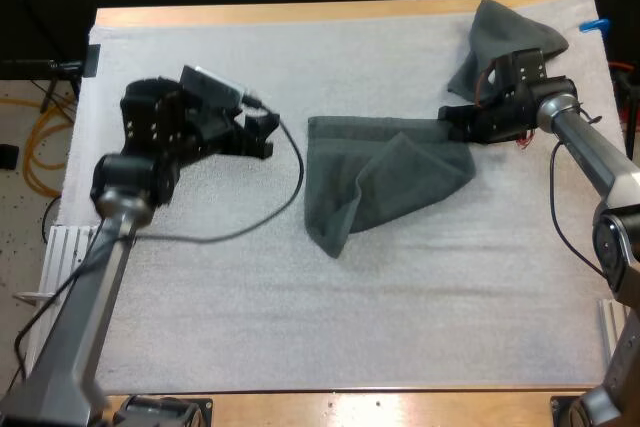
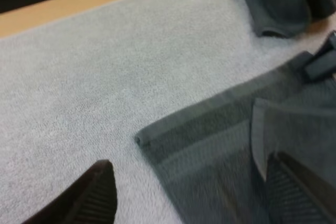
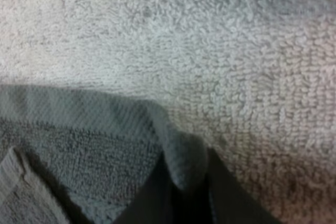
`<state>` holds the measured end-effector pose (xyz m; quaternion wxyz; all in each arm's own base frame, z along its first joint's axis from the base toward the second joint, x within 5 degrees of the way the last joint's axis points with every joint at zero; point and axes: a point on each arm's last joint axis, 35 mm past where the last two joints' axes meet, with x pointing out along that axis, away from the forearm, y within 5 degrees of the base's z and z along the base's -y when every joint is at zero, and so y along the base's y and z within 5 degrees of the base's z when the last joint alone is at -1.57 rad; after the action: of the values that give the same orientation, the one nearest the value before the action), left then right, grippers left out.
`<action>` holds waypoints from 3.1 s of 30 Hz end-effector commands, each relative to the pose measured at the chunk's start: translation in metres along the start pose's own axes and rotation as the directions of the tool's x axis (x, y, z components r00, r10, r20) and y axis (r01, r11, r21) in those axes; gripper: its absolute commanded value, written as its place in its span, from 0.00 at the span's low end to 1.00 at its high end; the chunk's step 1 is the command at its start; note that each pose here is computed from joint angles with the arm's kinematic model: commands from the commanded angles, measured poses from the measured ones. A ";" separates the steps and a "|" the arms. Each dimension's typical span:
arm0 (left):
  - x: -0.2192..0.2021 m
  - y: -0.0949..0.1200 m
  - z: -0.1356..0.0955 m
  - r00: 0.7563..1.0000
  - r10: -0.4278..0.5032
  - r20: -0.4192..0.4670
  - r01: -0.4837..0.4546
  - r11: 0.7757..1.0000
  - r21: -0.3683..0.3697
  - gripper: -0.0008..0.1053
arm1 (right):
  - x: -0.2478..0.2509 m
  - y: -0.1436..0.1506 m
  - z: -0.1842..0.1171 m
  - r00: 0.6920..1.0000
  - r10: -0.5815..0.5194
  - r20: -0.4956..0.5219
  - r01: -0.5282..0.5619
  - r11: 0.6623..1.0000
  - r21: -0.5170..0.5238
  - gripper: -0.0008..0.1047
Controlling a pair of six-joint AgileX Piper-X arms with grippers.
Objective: Pick towel from pile fold and stack
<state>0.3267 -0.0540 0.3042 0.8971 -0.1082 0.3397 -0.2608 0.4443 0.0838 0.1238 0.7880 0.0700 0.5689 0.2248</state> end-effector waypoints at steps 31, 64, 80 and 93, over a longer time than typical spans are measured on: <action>0.201 0.040 -0.012 0.917 0.052 -0.394 -0.137 0.972 -0.189 0.66 | 0.007 -0.001 -0.007 0.999 0.001 -0.043 -0.002 1.000 -0.019 0.01; 0.228 0.050 -0.025 0.822 -0.005 -0.569 -0.266 0.881 -0.392 0.65 | 0.007 0.000 -0.007 0.999 0.031 -0.043 -0.032 0.999 -0.018 0.01; 0.232 0.039 -0.028 0.816 -0.041 -0.576 -0.236 0.887 -0.397 0.65 | 0.007 0.000 -0.007 0.999 0.031 -0.043 -0.032 0.999 -0.018 0.01; 0.232 0.034 -0.027 0.813 -0.164 -0.558 -0.138 0.878 -0.459 0.63 | 0.007 0.000 -0.007 0.999 0.031 -0.043 -0.032 0.999 -0.018 0.01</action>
<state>0.4701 -0.1480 0.1452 0.6987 -0.2383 0.6474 -0.1895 0.4442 0.0842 0.1240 0.7872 0.0652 0.5657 0.2368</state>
